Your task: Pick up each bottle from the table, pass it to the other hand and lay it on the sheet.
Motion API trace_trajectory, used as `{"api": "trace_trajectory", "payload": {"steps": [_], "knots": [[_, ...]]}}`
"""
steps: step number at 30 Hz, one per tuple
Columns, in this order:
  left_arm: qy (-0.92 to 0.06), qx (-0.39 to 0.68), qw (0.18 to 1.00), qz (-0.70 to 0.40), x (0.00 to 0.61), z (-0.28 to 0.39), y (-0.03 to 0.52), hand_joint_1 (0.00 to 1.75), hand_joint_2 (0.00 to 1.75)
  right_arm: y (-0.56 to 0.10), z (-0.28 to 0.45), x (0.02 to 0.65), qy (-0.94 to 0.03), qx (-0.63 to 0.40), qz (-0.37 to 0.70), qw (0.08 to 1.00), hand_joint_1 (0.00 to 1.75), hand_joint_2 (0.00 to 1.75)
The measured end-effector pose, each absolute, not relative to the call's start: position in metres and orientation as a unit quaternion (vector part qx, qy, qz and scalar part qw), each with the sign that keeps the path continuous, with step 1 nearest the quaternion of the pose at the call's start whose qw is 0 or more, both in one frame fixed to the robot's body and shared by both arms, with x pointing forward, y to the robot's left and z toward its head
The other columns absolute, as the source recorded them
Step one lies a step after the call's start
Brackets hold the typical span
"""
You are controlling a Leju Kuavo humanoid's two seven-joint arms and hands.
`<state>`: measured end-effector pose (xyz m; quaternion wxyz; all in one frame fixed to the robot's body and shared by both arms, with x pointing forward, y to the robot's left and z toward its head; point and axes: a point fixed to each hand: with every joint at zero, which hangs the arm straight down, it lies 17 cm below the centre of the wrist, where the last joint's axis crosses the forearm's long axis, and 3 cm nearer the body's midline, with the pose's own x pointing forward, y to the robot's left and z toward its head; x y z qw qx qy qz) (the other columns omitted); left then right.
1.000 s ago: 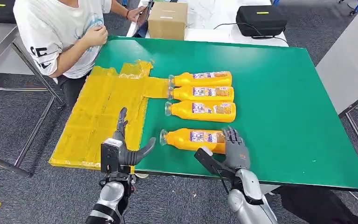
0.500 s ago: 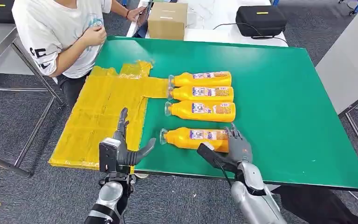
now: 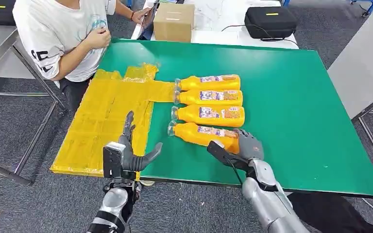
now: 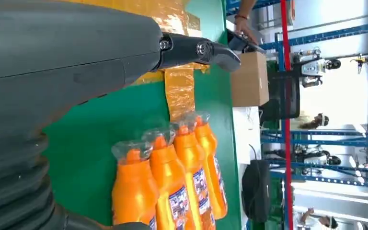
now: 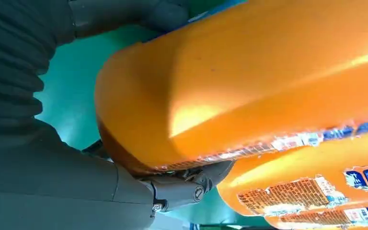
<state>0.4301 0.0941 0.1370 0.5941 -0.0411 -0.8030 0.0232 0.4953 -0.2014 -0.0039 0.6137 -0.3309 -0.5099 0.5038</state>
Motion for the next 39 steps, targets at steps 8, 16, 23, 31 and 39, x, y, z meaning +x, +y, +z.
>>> {"api": "trace_trajectory", "payload": {"steps": [8,16,23,31,39], "knots": [[-0.804,-0.049,0.592,0.024,0.437,0.139,0.092,0.0,1.75,-0.193,-0.007,0.507,-0.522,-0.27,0.509,0.628,1.75,1.75],[-0.802,-0.015,0.596,0.025,0.439,0.132,0.101,0.0,1.75,-0.126,0.02,0.476,-0.636,-0.186,0.384,0.643,1.75,1.75],[-0.799,-0.002,0.601,0.028,0.44,0.128,0.106,0.0,1.75,-0.079,0.065,0.447,-0.707,-0.125,0.287,0.635,1.75,1.75],[-0.798,-0.002,0.602,0.027,0.44,0.127,0.106,0.0,1.75,-0.069,0.08,0.44,-0.721,-0.113,0.271,0.628,1.75,1.75],[-0.788,-0.031,0.614,0.034,0.442,0.123,0.099,0.0,1.75,-0.064,0.1,0.438,-0.748,-0.092,0.221,0.619,1.75,1.75]]}}
